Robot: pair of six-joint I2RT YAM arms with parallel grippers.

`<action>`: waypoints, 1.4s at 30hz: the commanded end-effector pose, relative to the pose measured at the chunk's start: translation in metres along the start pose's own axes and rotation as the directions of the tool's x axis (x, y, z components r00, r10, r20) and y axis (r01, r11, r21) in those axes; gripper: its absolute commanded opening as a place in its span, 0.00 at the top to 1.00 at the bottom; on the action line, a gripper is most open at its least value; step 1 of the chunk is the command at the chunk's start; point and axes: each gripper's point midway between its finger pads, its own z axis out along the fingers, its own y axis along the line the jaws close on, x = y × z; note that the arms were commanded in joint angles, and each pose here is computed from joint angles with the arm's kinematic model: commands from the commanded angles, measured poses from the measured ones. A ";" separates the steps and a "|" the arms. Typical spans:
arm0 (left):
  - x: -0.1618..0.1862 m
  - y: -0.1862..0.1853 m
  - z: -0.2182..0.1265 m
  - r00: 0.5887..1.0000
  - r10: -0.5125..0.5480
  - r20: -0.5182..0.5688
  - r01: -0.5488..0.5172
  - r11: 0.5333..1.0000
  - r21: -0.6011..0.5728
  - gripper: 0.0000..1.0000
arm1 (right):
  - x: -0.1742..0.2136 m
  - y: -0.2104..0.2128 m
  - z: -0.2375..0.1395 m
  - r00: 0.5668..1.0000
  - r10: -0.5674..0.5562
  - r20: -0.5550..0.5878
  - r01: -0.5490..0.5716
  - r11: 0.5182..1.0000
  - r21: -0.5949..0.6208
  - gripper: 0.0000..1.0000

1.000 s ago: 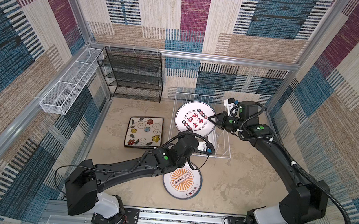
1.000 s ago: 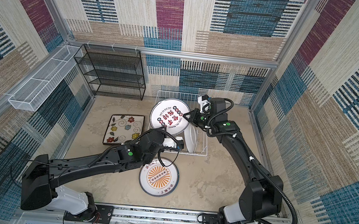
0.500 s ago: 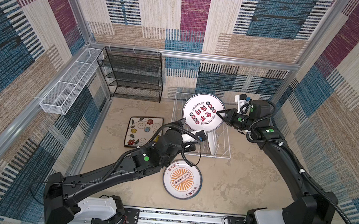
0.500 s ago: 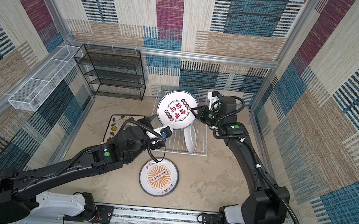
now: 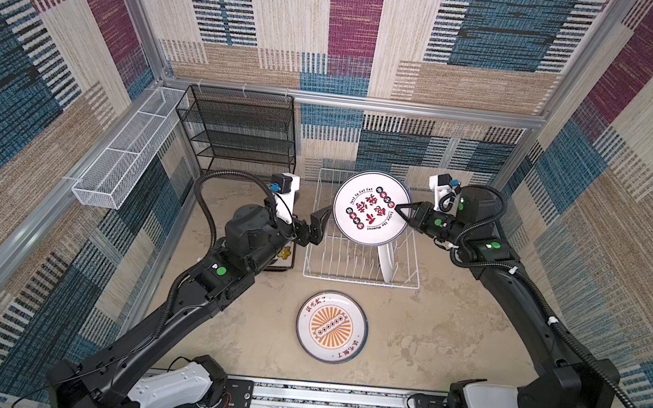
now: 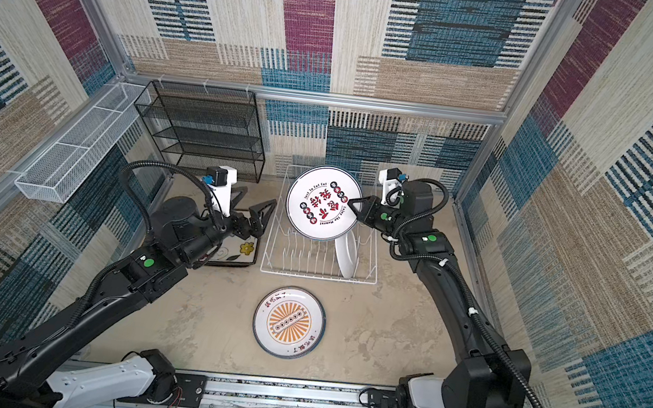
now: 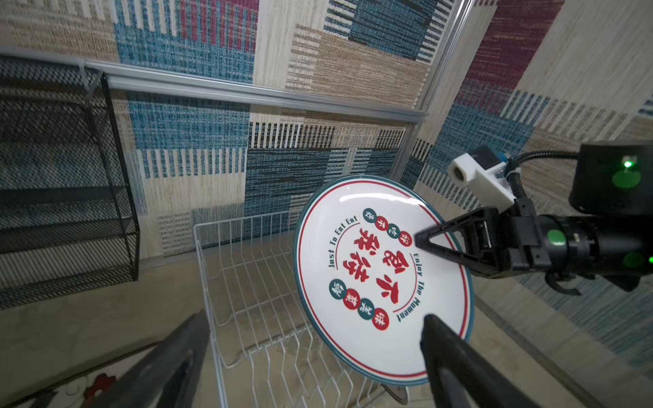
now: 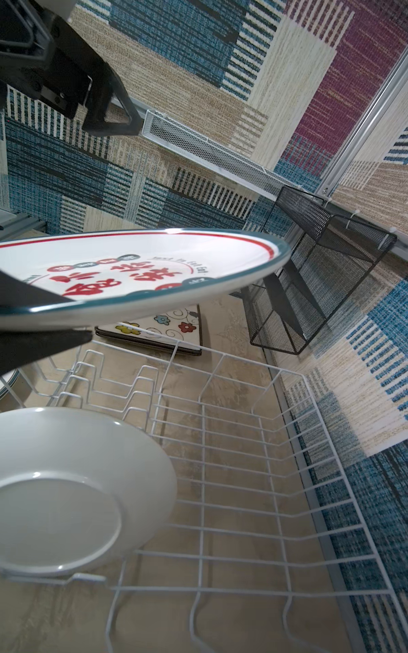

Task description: Unload the plates from the dish rack

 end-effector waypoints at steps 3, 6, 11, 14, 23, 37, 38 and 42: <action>0.012 -0.004 0.018 0.941 -0.314 -0.126 0.327 0.940 0.100 0.05 | -0.008 0.021 0.000 0.997 -0.072 0.025 0.074 0.992 -0.100 1.00; 0.022 -0.006 0.033 0.914 -0.358 -0.192 0.385 0.915 0.124 0.05 | -0.005 0.023 0.001 0.998 -0.068 0.007 0.068 0.990 -0.125 1.00; 0.044 -0.015 0.060 0.859 -0.375 -0.348 0.446 0.883 0.149 0.08 | -0.001 0.025 0.003 0.997 -0.073 -0.018 0.070 0.987 -0.144 1.00; 0.057 -0.020 0.075 0.822 -0.383 -0.422 0.483 0.861 0.158 0.11 | 0.004 0.023 0.006 0.996 -0.076 -0.036 0.069 0.985 -0.156 1.00; 0.078 -0.027 0.087 0.757 -0.407 -0.512 0.554 0.815 0.171 0.36 | 0.012 0.017 0.011 0.996 -0.063 -0.064 0.052 0.985 -0.167 1.00; 0.087 -0.032 0.086 0.731 -0.406 -0.549 0.584 0.788 0.195 0.97 | 0.022 0.013 0.018 0.992 -0.044 -0.120 0.021 0.982 -0.189 0.94; 0.088 -0.031 0.087 0.729 -0.408 -0.550 0.586 0.787 0.192 0.99 | 0.022 0.013 0.018 0.991 -0.047 -0.122 0.023 0.981 -0.191 0.93; 0.090 -0.031 0.089 0.722 -0.413 -0.556 0.592 0.784 0.186 1.00 | 0.022 0.012 0.020 0.991 -0.055 -0.121 0.032 0.982 -0.189 0.87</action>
